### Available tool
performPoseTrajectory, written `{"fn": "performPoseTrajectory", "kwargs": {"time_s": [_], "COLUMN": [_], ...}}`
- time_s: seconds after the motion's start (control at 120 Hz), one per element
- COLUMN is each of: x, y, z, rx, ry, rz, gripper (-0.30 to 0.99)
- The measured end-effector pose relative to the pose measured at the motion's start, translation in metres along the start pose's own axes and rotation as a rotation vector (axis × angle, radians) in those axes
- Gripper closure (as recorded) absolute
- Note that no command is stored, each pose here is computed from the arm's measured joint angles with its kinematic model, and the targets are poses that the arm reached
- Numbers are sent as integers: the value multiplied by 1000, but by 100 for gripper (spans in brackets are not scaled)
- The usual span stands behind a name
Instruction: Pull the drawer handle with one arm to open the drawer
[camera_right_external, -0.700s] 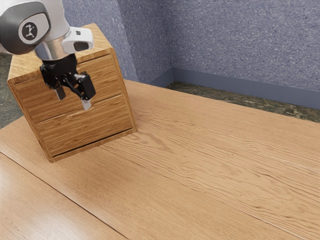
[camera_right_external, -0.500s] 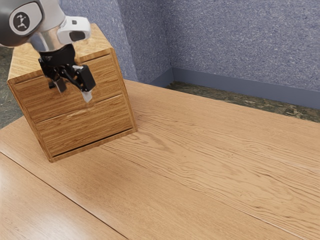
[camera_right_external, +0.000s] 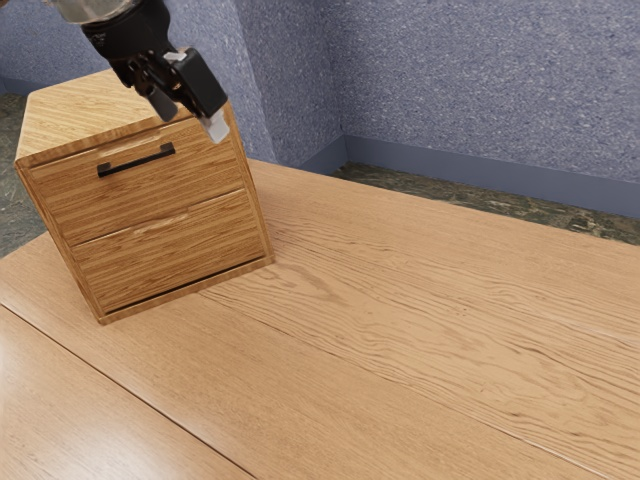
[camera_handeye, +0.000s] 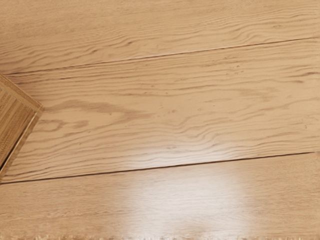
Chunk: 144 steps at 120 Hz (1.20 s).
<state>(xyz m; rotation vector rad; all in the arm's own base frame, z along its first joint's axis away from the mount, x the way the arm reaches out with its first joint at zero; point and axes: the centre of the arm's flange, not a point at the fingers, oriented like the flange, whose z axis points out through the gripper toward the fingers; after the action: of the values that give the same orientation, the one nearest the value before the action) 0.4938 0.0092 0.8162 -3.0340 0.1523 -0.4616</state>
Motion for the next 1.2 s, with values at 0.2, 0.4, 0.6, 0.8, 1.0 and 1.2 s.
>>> {"fn": "performPoseTrajectory", "kwargs": {"time_s": [0.2, 0.4, 0.6, 0.8, 1.0, 1.2], "x": [-52, -136, -117, -89, -60, -46], "y": [13, -2, -22, -55, -103, -138], "z": [75, 136, 124, 139, 121, 124], "rx": [-177, -129, 38, 71, 145, 195], "ry": [-192, -340, -212, -113, -23, -26], "rz": [65, 125, 192, 341, 421, 467], "gripper": [0, 0, 0, 0, 0, 0]}}
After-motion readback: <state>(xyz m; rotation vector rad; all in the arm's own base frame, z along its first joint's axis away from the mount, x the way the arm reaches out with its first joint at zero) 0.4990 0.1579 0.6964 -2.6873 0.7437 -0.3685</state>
